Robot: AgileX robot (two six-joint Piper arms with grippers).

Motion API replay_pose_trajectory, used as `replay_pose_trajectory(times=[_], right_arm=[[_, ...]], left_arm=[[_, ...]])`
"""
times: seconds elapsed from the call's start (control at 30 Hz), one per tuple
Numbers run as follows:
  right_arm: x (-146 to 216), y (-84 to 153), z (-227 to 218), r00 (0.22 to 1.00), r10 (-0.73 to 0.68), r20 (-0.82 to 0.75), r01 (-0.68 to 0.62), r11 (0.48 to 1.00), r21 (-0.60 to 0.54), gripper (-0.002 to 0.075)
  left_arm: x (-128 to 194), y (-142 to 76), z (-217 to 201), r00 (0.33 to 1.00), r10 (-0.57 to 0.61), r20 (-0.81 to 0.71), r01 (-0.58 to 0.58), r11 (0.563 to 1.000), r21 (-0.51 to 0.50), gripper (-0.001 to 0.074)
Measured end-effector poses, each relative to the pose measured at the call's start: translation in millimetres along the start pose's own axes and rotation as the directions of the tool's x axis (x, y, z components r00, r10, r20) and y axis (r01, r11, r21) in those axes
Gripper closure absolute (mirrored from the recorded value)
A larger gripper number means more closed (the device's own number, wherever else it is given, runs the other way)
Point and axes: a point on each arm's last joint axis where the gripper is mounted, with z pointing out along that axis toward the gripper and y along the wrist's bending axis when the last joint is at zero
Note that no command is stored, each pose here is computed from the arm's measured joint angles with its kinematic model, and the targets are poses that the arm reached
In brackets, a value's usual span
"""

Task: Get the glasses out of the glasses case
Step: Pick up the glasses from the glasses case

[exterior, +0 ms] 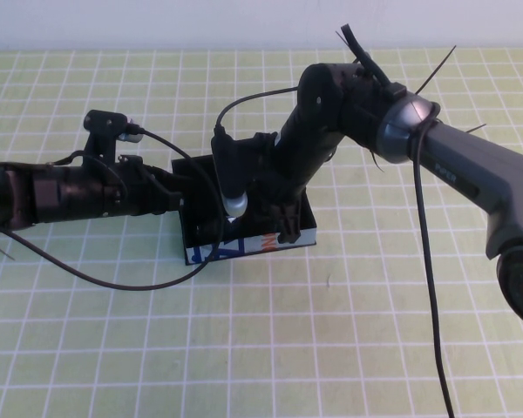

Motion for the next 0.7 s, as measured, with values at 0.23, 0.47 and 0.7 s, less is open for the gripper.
replay_pose_trajectory(times=[0.23, 0.47, 0.7], right_arm=[[-0.9, -0.6, -2.5, 1.000, 0.015, -0.001, -0.015, 1.000, 0.002, 0.0657], [-2.0, 1.4, -5.1, 0.998, 0.056, -0.010, -0.056, 0.998, -0.013, 0.0709], [-3.3, 3.2, -15.8, 0.994, 0.108, -0.033, -0.109, 0.994, -0.022, 0.0718]], left_arm=[[0.0, 0.0, 0.0, 1.000, 0.000, 0.000, 0.000, 1.000, 0.000, 0.0739], [0.0, 0.0, 0.0, 1.000, 0.000, 0.000, 0.000, 1.000, 0.000, 0.0740], [-0.7, -2.9, -0.1, 1.000, 0.000, 0.008, 0.000, 0.999, 0.032, 0.0739]])
